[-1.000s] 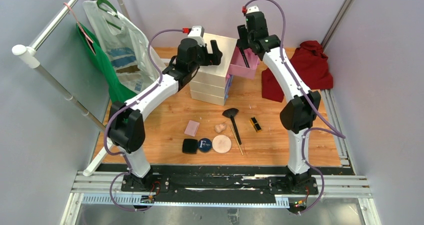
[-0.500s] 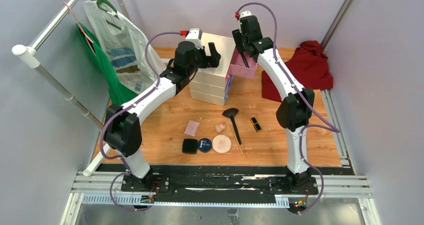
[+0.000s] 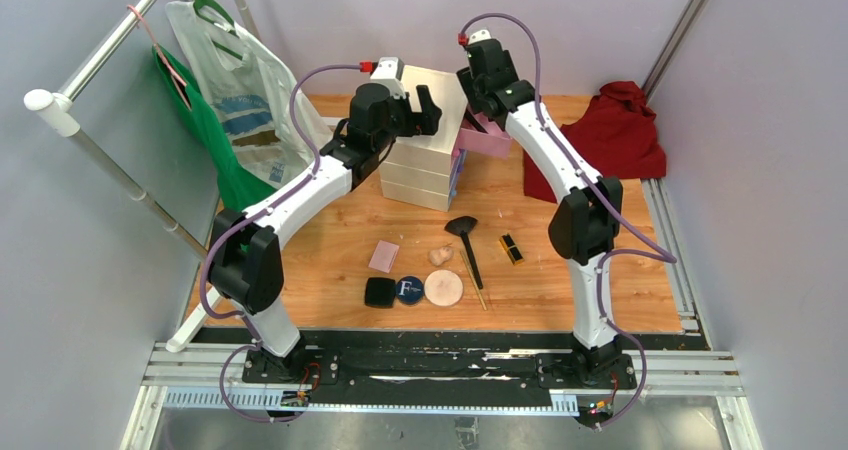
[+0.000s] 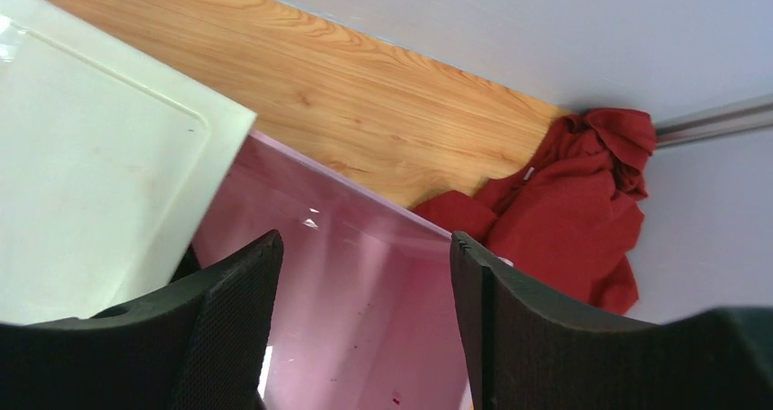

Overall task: Organize the makeup
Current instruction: Pick up the makeup brush from the center of the board.

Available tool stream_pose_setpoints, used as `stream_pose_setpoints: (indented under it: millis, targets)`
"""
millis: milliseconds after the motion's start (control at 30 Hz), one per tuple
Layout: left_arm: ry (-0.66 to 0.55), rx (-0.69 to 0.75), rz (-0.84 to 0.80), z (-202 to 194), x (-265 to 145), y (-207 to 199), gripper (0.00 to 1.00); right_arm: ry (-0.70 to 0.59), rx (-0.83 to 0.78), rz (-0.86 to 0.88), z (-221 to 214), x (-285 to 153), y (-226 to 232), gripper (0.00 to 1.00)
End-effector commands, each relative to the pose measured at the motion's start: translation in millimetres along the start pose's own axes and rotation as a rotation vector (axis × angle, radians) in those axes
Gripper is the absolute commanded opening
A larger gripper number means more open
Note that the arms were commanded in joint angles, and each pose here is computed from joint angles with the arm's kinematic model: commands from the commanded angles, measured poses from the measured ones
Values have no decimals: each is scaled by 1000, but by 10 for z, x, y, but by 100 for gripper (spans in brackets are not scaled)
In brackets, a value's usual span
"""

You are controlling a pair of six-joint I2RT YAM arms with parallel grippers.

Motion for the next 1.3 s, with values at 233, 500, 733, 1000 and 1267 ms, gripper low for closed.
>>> stream_pose_setpoints:
  millis: [233,500,733,1000,1267]
  targets:
    - [295,16,187,-764,-165,509,98,-103,57,-167,229,-865,-659,67]
    - [150,69,94,-173,-389,211,98,-156,110,-105,-87,-1664,-622,66]
    - [51,75,7,257,-764,-61,98,-193,132,57,-475,-2234,-76,60]
    - [-6,51,-19,314,-1299,-113,98,-124,96,199,-1038,-2331,485,54]
    - [56,5,-27,-122,-1518,-47,98,-13,71,352,-1543,-2014,1105,51]
Point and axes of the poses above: each gripper's point midway between its finger pads, its own x axis out along the fingers, its own y axis along the line the jaws close on, z = x × y, the point moved 5 cm from there along -x, back along the fingers, and after that the axes turned 10 degrees about -x, right-handed, at the moved point
